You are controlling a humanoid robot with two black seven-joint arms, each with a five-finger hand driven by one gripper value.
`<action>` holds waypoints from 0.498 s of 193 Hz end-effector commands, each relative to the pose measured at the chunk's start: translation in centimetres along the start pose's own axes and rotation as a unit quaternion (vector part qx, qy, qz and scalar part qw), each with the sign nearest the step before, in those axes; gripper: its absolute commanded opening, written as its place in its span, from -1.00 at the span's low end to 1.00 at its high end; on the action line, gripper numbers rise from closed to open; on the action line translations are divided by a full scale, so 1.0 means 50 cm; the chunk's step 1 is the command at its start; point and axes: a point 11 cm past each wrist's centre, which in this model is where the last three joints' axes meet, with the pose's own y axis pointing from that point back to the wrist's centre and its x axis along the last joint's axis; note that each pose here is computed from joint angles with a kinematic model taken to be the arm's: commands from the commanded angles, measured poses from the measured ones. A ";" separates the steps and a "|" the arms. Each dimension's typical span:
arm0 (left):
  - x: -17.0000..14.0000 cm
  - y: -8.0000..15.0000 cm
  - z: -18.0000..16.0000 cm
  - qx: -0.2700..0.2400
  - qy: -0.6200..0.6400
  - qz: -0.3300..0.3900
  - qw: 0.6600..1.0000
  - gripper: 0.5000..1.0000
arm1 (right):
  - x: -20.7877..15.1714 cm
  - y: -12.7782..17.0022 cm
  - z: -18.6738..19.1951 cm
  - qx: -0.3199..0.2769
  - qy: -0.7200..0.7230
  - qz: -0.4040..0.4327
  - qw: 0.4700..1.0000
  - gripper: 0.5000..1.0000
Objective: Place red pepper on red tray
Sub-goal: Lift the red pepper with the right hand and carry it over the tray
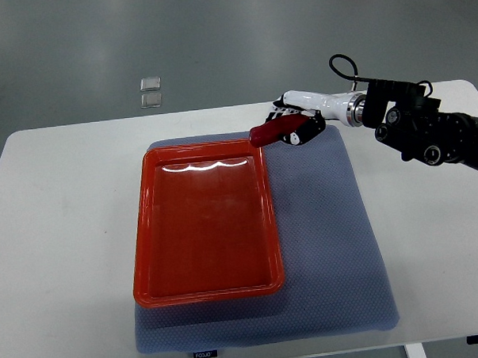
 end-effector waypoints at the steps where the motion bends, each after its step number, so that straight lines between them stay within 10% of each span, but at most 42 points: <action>1: 0.000 0.000 0.000 0.000 0.000 0.000 1.000 1.00 | 0.003 -0.004 -0.073 0.078 0.009 -0.009 0.997 -1.00; 96: 0.000 0.000 -0.001 0.000 0.000 0.000 1.000 1.00 | -0.181 -0.064 -0.232 0.183 0.127 -0.111 0.969 -1.00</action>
